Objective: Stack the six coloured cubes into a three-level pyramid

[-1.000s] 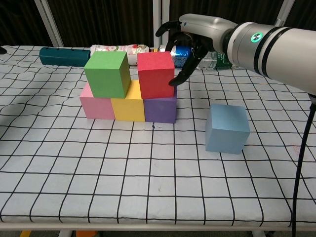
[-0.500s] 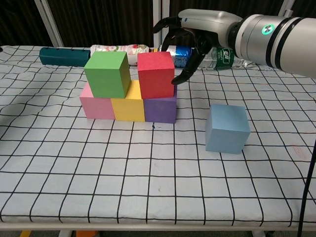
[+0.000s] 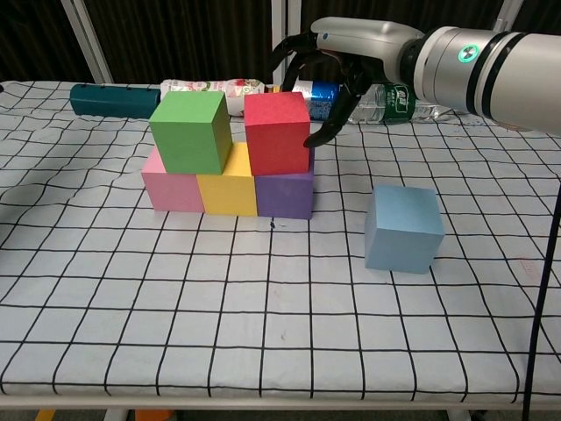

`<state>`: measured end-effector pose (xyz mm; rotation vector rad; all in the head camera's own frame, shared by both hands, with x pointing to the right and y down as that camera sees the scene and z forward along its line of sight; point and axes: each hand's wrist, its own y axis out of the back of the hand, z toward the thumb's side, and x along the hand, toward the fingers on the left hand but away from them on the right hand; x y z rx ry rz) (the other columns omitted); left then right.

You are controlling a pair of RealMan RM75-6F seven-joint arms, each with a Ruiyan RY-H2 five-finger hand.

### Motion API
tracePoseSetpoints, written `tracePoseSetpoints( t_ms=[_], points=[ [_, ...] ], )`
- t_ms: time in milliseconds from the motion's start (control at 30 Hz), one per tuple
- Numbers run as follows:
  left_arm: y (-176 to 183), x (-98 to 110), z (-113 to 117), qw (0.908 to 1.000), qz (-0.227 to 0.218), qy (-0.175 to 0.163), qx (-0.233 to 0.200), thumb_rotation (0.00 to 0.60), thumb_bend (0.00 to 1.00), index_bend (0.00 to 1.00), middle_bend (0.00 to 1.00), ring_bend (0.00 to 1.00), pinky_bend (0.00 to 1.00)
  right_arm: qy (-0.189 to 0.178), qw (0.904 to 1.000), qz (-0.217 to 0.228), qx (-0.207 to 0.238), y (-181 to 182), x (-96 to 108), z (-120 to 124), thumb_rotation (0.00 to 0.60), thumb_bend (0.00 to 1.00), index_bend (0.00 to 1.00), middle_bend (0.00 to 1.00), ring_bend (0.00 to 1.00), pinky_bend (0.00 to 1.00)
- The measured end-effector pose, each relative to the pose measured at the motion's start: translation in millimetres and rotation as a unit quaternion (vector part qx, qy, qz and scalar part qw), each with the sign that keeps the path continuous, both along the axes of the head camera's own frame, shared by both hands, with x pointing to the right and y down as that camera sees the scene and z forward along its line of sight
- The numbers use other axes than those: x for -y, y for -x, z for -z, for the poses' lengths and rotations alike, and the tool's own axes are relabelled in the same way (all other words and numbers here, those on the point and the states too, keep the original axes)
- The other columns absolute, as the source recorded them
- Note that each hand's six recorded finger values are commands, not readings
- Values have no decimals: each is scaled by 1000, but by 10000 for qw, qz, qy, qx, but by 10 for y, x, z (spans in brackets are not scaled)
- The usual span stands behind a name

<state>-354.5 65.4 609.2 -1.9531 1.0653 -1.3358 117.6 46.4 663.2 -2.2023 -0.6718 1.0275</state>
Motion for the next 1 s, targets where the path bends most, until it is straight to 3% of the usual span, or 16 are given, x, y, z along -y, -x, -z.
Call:
tracePoseSetpoints(
  t_ms=[400, 533, 633, 1000],
  points=[
    [34, -10, 0, 10000, 50, 35, -22, 600, 108, 131, 130, 60, 59, -127, 9993, 332, 106, 129, 11, -70, 600, 0, 195, 272, 0, 0],
    [42, -12, 2, 10000, 72, 40, -44, 600, 108, 131, 130, 60, 59, -191, 9990, 391, 88, 151, 2, -109, 600, 12, 248, 327, 7, 0],
    [53, -10, 8, 9999, 86, 37, -56, 600, 108, 131, 129, 60, 59, -256, 9990, 326, 159, 162, 3, -102, 600, 49, 285, 390, 41, 0],
    [60, 3, 43, 9999, 83, -27, -93, 600, 109, 131, 126, 60, 59, -334, 9991, -143, 228, 130, -32, -15, 600, 49, 285, 394, 44, 0]
  ],
)
